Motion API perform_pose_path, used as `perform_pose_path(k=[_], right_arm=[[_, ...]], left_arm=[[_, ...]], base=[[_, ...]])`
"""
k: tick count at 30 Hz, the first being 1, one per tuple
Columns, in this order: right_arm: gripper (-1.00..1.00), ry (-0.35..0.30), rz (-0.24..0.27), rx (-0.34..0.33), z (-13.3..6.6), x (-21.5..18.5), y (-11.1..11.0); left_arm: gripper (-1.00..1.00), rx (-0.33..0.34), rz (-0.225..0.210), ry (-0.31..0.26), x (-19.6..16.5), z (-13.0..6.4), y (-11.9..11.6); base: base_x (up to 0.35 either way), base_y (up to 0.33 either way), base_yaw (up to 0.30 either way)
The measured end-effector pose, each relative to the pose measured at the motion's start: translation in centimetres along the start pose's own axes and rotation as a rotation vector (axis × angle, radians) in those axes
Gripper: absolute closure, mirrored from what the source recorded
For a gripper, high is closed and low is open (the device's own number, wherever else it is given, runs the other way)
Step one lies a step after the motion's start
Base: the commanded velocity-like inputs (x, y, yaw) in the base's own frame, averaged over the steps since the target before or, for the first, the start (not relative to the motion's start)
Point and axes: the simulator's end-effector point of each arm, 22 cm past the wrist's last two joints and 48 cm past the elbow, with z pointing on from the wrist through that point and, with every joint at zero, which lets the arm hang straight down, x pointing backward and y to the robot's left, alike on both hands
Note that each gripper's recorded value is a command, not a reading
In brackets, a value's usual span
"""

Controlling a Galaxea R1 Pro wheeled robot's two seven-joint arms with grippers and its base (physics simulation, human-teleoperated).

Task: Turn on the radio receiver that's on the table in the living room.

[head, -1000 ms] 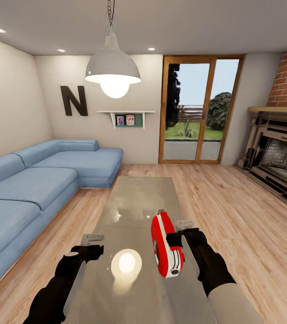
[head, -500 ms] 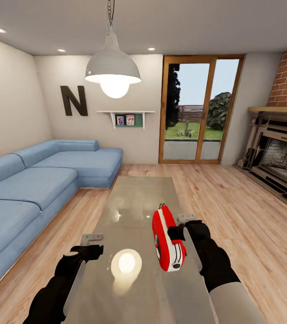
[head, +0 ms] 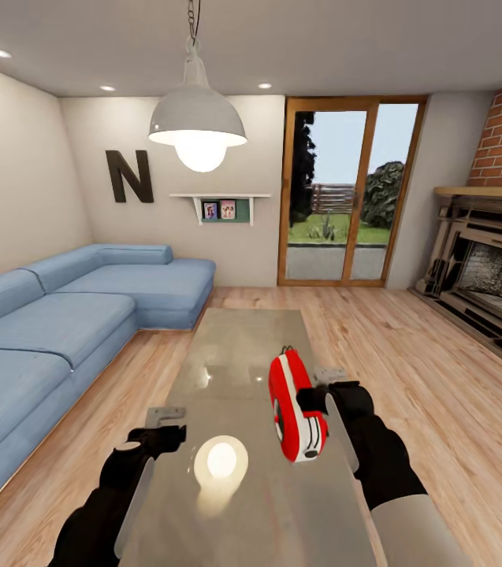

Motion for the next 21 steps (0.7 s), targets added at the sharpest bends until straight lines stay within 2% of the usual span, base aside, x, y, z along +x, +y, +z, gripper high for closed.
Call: perform_pose_path(k=[2, 7, 10, 14, 19, 20, 21], right_arm=[[1.00, -0.010, -0.002, 0.006, 0.0, -0.2, -0.3], [1.00, -0.036, 0.002, -0.002, 0.1, -0.7, -0.3], [1.00, -0.051, 0.003, -0.002, 0.1, -1.0, -0.5], [1.00, -0.071, -0.003, 0.021, 0.1, -1.4, -1.8], [1.00, -0.097, -0.010, 0.017, 0.1, -1.9, -2.9], [1.00, -0.145, -0.054, -0.085, 0.1, -2.4, -3.9], [1.00, -0.167, -0.061, -0.114, -0.4, -3.1, -3.9]], left_arm=[[-1.00, 0.011, -0.008, -0.009, -0.4, -0.2, -0.6], [-1.00, 0.038, 0.009, -0.012, -0.4, -0.4, -2.1], [-1.00, 0.075, 0.010, -0.021, -0.9, -0.8, -3.4], [-1.00, 0.125, 0.010, -0.035, -1.5, -1.3, -5.0], [-1.00, 0.180, 0.019, -0.062, -2.6, -2.1, -6.7], [-1.00, 0.413, 0.102, -0.086, -2.8, -4.8, -14.1], [-1.00, 0.498, 0.183, -0.087, -1.8, -6.6, -18.5]], base=[[0.000, 0.000, 0.000], [0.000, 0.000, 0.000], [0.000, 0.000, 0.000], [0.000, 0.000, 0.000], [0.000, 0.000, 0.000], [0.000, 0.000, 0.000], [0.000, 0.000, 0.000]])
